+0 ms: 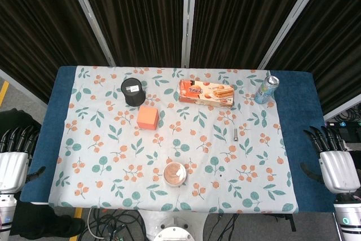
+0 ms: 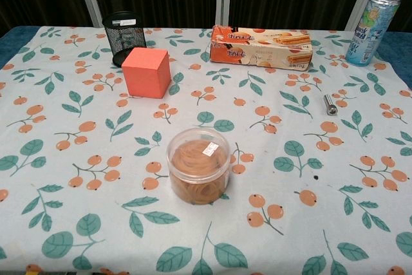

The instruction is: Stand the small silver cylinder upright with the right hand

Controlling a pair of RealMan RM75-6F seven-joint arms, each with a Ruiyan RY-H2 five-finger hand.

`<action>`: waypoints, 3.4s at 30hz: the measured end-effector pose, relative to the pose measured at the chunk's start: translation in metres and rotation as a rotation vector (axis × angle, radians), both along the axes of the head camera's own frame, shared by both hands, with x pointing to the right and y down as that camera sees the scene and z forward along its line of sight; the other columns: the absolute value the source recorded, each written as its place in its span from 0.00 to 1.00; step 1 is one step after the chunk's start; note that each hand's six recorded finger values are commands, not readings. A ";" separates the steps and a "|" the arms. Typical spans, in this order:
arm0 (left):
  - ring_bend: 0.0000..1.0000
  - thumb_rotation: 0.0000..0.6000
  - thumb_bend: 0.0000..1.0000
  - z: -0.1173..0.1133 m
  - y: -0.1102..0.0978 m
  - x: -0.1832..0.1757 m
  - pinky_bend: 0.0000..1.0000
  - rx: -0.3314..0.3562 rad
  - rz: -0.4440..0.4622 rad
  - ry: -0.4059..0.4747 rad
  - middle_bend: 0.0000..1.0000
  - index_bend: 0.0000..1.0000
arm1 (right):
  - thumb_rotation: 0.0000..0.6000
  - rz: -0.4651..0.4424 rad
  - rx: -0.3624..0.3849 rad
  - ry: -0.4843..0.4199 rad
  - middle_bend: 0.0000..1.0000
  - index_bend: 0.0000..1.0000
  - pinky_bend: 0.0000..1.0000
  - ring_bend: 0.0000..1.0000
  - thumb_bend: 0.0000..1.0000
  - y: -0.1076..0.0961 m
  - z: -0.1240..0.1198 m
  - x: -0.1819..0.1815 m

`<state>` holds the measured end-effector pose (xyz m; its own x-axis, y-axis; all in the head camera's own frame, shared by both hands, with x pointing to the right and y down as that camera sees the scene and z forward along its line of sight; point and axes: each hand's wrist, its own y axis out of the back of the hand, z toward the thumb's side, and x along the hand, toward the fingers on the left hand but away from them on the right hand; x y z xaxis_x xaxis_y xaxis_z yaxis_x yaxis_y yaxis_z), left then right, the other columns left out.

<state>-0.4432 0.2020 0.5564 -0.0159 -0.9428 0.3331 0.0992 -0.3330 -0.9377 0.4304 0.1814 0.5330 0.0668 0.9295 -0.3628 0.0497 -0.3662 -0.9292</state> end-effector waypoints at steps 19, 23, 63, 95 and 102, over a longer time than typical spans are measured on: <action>0.00 1.00 0.07 0.001 0.004 0.000 0.00 -0.009 -0.013 0.008 0.07 0.14 | 1.00 -0.166 -0.100 0.044 0.17 0.32 0.00 0.00 0.24 -0.039 0.034 -0.029; 0.00 1.00 0.07 0.001 0.006 -0.003 0.00 -0.012 -0.027 0.006 0.07 0.14 | 1.00 -0.249 -0.141 0.084 0.19 0.39 0.00 0.00 0.24 -0.063 0.058 -0.048; 0.00 1.00 0.07 0.003 0.007 -0.011 0.00 -0.030 -0.074 0.007 0.07 0.14 | 1.00 -0.660 -0.264 0.284 0.18 0.41 0.00 0.00 0.26 -0.114 0.216 -0.145; 0.00 1.00 0.07 0.006 0.009 -0.013 0.00 -0.036 -0.073 0.022 0.07 0.14 | 1.00 -0.617 -0.275 0.262 0.21 0.53 0.00 0.00 0.33 -0.099 0.213 -0.123; 0.00 1.00 0.07 0.006 0.008 -0.013 0.00 -0.031 -0.067 0.025 0.07 0.14 | 1.00 -0.615 -0.249 0.270 0.24 0.61 0.00 0.00 0.42 -0.101 0.210 -0.121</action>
